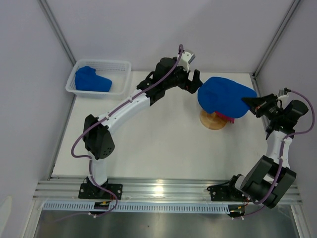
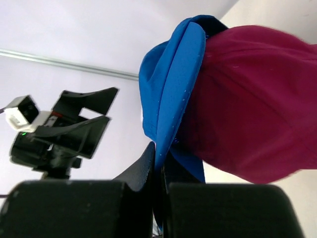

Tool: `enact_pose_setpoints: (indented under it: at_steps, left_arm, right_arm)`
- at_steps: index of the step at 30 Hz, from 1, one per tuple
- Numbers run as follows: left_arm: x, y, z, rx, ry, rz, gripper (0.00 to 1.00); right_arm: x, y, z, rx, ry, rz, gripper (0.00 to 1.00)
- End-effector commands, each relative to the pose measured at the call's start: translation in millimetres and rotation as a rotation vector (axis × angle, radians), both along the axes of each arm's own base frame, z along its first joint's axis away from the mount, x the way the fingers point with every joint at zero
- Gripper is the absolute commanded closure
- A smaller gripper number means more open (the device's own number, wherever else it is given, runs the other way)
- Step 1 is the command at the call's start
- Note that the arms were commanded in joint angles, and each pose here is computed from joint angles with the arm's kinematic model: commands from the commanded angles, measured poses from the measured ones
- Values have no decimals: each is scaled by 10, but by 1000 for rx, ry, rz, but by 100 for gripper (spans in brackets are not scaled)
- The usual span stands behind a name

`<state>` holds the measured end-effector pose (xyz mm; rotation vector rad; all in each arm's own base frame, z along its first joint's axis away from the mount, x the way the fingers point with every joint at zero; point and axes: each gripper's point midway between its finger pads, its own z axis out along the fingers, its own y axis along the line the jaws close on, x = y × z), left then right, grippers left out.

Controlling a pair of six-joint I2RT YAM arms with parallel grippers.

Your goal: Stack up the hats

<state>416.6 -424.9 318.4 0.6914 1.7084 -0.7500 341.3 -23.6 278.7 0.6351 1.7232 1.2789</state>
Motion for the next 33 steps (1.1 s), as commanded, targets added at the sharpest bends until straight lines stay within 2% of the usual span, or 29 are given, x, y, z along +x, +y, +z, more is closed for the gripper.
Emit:
enact_pose_setpoints:
  at_steps: [1,6,11,16,18,19,21,24,29,33]
  left_arm:
    - [36,67,145,0,-79,35,1]
    - [68,207,122,19,-106,86,0]
    - [119,437,89,-16,-87,147,1]
    - [171,875,89,-91,-39,205,1]
    - [179,973,93,-146,-10,214,0]
    - [221,1077,30,-156,8,229,1]
    - [185,1118,79,-202,13,217,0]
    - [163,1147,54,-201,8,216,0]
    - [178,1072,93,-216,-21,177,0]
    - [141,889,123,-241,-36,85,1]
  right_arm:
    - [-44,209,529,-42,-148,69,100]
    - [4,675,839,-10,-193,190,100]
    - [100,829,1091,31,-222,258,100]
    - [71,588,1141,43,-239,266,100]
    - [56,529,1035,-4,-241,294,94]
    - [73,491,916,11,-185,295,94]
    - [111,374,706,-48,-178,294,95]
    - [115,120,468,-33,-110,238,96]
    - [81,-209,390,-47,-110,170,94]
    - [161,-477,219,-55,-70,103,89]
